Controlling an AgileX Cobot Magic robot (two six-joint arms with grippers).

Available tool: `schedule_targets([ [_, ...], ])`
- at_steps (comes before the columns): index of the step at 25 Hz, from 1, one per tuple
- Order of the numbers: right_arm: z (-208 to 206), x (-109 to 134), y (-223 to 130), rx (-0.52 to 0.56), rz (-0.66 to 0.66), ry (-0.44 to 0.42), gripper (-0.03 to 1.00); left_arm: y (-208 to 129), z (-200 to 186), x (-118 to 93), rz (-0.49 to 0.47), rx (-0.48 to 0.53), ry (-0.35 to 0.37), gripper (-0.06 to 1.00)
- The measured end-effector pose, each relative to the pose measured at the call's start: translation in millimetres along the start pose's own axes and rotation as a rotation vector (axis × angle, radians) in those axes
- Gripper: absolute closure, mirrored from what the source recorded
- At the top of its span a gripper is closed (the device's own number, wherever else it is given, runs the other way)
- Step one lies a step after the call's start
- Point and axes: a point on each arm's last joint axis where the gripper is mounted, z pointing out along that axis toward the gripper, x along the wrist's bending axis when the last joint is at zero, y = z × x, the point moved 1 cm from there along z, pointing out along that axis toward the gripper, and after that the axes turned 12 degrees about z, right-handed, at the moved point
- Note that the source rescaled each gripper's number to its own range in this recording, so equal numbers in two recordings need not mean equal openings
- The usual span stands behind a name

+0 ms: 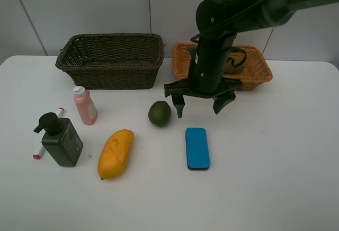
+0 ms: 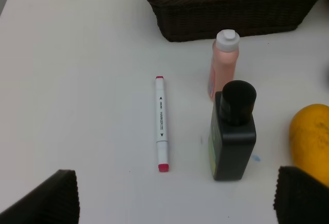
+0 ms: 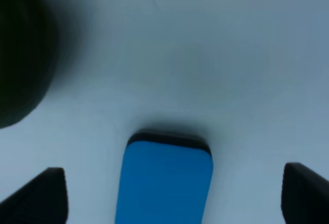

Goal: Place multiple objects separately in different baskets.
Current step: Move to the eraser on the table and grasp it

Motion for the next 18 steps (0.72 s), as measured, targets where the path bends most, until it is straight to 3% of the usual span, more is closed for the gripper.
schedule_targets([
  [8, 31.0, -10.1, -22.4, 0.043, 0.098, 0.021, -0.03, 0.0, 0.0, 0.0, 0.0, 0.0, 0.0, -0.05],
  [18, 36.7, -7.8, -29.1, 0.034, 0.1, 0.03, -0.03, 0.0, 0.0, 0.0, 0.0, 0.0, 0.0, -0.05],
])
